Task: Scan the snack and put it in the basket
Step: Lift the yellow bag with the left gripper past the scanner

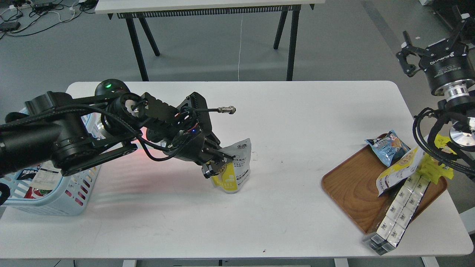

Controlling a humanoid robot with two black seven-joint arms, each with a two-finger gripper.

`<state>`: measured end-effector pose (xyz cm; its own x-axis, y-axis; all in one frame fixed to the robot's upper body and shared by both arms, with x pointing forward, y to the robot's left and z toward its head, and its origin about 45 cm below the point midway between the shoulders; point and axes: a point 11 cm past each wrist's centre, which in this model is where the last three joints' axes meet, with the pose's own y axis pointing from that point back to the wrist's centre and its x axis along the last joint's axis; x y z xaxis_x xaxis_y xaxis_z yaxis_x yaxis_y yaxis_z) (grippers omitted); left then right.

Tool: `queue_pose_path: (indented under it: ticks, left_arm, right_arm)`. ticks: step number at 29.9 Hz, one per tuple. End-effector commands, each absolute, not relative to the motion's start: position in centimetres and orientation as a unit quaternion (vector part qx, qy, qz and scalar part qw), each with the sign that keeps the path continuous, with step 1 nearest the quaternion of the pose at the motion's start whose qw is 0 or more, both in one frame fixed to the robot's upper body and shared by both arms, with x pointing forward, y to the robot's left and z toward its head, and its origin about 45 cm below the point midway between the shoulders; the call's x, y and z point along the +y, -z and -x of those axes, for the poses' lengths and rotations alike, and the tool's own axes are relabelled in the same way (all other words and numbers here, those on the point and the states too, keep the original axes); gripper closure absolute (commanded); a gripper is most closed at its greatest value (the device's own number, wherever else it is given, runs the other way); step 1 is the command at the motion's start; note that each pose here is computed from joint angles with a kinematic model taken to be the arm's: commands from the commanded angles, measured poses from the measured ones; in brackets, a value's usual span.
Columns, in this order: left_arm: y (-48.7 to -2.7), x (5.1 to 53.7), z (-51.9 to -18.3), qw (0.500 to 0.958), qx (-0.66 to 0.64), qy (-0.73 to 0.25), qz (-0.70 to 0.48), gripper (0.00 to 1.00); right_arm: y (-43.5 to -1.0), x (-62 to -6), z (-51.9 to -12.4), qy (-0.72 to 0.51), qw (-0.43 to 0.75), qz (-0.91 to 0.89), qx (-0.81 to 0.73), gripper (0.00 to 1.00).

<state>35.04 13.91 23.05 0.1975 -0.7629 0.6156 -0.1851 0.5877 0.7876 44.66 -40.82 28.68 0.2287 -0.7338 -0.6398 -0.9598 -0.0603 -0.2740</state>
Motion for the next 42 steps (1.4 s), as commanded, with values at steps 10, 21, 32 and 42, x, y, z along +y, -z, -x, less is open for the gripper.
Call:
queue_pose_path:
  ticks: [10,21,32,42]
  left_arm:
    - [-27.9,23.7,-37.8,0.64,-0.584,0.129,-0.483,1.0]
    - [-28.4,29.8,-39.7,0.628,-0.545,0.086,-0.549,1.0]
    - [-28.3,31.2,-40.5,0.625,-0.532,0.071,-0.566,1.0]
    - [-28.0,30.3,-40.5,0.629,-0.535,0.077,-0.559,1.0]
  right_arm:
    - [-29.1,-41.3,-44.6,-0.163,0.338,0.706,0.6,0.01]
    - [-29.5,-40.9,-44.7,-0.164,0.345,0.709,0.593,0.01]
    - [-30.0,-41.5,-44.6,-0.158,0.346,0.707,0.596,0.01]
    - [-30.0,-41.5,-44.6,-0.158,0.346,0.707,0.596,0.01]
